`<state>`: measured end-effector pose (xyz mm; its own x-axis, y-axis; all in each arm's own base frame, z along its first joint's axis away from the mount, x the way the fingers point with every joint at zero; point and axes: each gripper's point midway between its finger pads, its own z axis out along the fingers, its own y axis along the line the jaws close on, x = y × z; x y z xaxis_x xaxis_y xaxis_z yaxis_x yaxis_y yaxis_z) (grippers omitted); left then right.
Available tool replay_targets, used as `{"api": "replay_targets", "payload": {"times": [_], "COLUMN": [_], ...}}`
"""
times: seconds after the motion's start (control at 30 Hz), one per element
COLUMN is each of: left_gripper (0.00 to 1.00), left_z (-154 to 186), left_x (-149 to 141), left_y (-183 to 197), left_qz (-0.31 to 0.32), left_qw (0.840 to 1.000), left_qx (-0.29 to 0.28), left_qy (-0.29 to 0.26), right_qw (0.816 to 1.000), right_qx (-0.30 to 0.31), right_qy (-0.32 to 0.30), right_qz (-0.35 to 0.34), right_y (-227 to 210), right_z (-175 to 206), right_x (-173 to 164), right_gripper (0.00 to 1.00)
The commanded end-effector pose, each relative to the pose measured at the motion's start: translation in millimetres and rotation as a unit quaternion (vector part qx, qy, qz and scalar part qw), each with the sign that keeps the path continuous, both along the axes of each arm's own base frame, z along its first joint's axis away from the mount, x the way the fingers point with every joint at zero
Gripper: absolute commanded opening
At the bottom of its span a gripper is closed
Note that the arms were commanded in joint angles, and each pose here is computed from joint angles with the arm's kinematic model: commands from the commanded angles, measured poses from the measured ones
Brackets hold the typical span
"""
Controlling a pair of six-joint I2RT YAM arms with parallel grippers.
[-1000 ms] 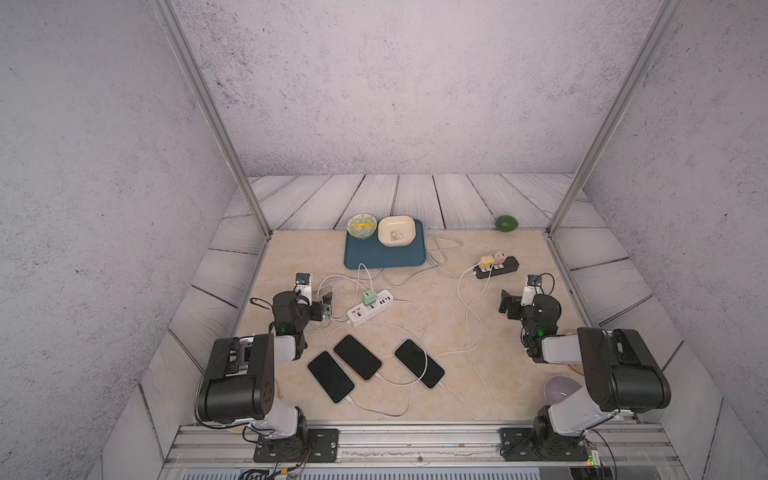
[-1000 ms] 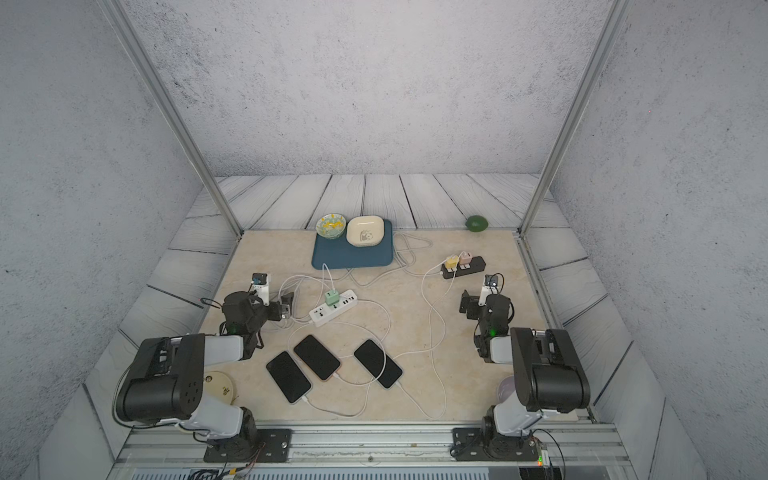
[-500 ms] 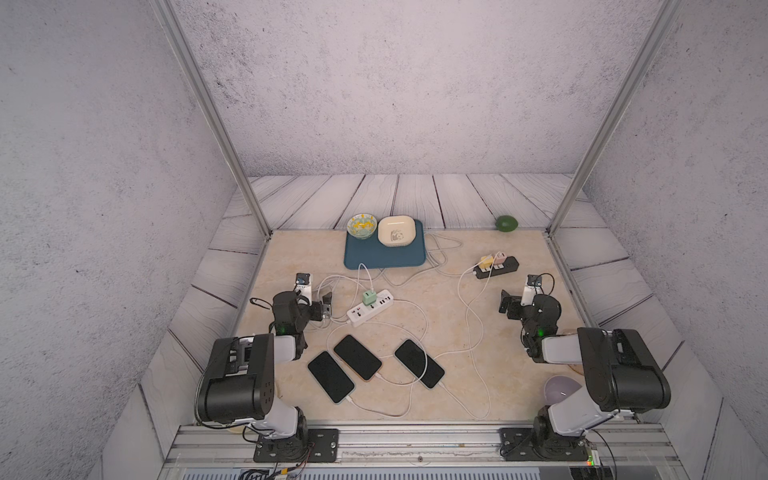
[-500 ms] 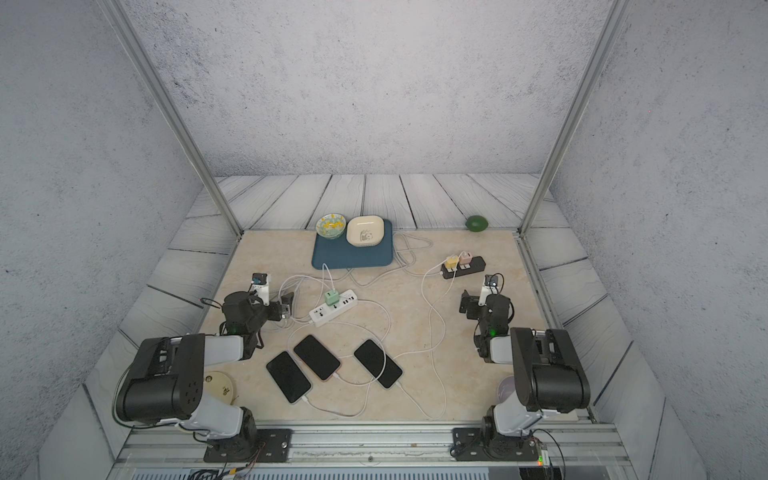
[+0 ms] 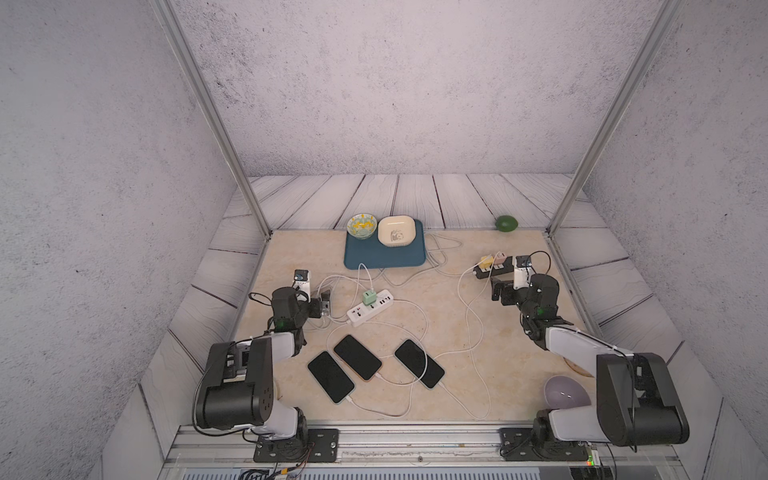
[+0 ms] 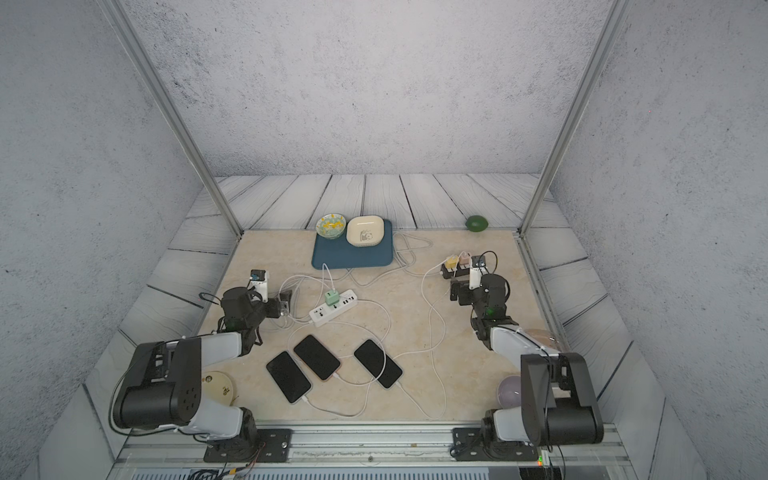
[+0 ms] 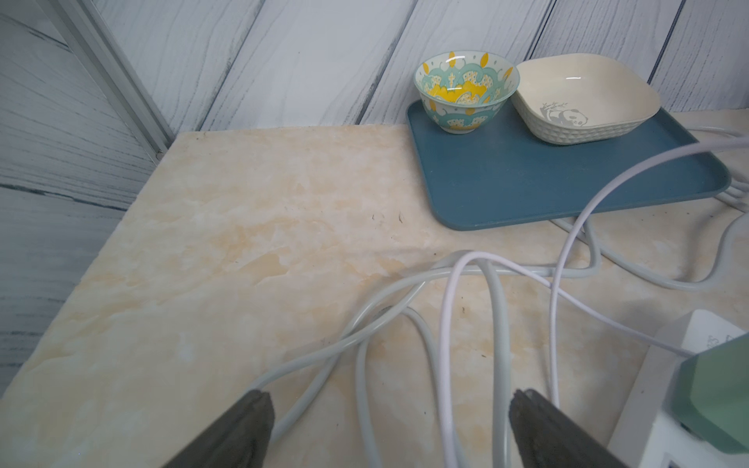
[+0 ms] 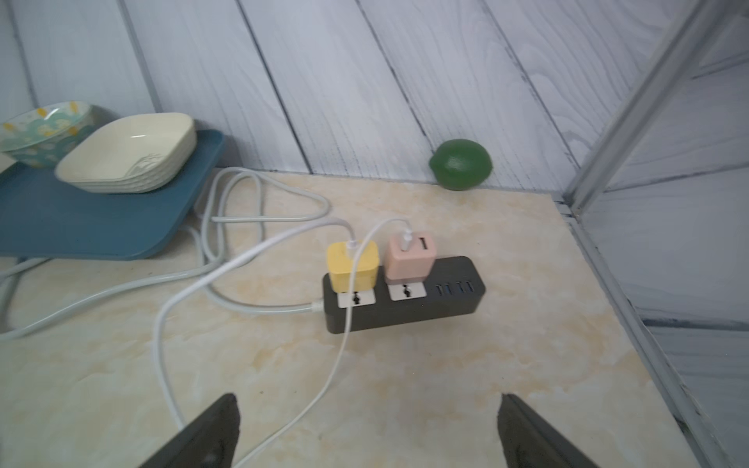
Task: Unplug the charging cable from the phone
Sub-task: Pick up the phone at the center of the board.
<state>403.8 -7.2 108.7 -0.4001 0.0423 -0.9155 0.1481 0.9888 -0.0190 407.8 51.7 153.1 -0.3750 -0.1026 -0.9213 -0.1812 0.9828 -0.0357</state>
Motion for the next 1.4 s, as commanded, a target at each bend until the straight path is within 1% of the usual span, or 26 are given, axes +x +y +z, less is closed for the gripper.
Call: {"api": "replay_targets", "payload": {"times": [0.0, 0.17, 0.3, 0.47, 0.6, 0.7, 0.83, 1.03, 1.2, 1.37], "left_gripper": [0.98, 0.98, 0.98, 0.98, 0.98, 0.98, 0.98, 0.98, 0.98, 0.98], "left_z": [12, 19, 28, 37, 38, 41, 43, 42, 43, 42], "left_x": [-1, -8, -13, -20, -21, -21, -22, -22, -23, -24], "left_y": [-1, -4, -8, -11, -6, -2, 2, 5, 7, 8], "left_qz": [-0.005, -0.022, -0.044, -0.066, -0.066, -0.062, -0.057, -0.053, -0.051, -0.051], "left_qw": [1.0, 1.0, 0.999, 0.997, 0.997, 0.996, 0.996, 0.996, 0.996, 0.996], "left_qx": [0.002, -0.004, -0.021, -0.036, -0.05, -0.056, -0.061, -0.065, -0.069, -0.07], "left_qy": [0.01, 0.0, -0.001, -0.001, 0.007, 0.007, 0.007, 0.01, 0.012, 0.013], "right_qw": [0.993, 0.979, 0.961, 0.94, 0.924, 0.91, 0.893, 0.873, 0.861, 0.855], "right_qx": [-0.018, -0.034, -0.047, -0.047, -0.047, -0.063, -0.105, -0.136, -0.171, -0.2], "right_qy": [0.08, 0.136, 0.197, 0.268, 0.316, 0.348, 0.372, 0.396, 0.407, 0.409], "right_qz": [0.079, 0.15, 0.19, 0.208, 0.211, 0.215, 0.233, 0.249, 0.251, 0.249], "right_y": [40, 82, 107, 124, 135, 142, 154, 174, 185, 196], "right_z": [-17, -19, -24, -33, -37, -40, -43, -49, -63, -79], "right_x": [-27, -56, -82, -117, -141, -158, -182, -203, -214, -221], "right_gripper": [0.99, 0.99, 1.0, 0.99, 0.99, 0.99, 0.99, 0.99, 1.0, 0.99]}}
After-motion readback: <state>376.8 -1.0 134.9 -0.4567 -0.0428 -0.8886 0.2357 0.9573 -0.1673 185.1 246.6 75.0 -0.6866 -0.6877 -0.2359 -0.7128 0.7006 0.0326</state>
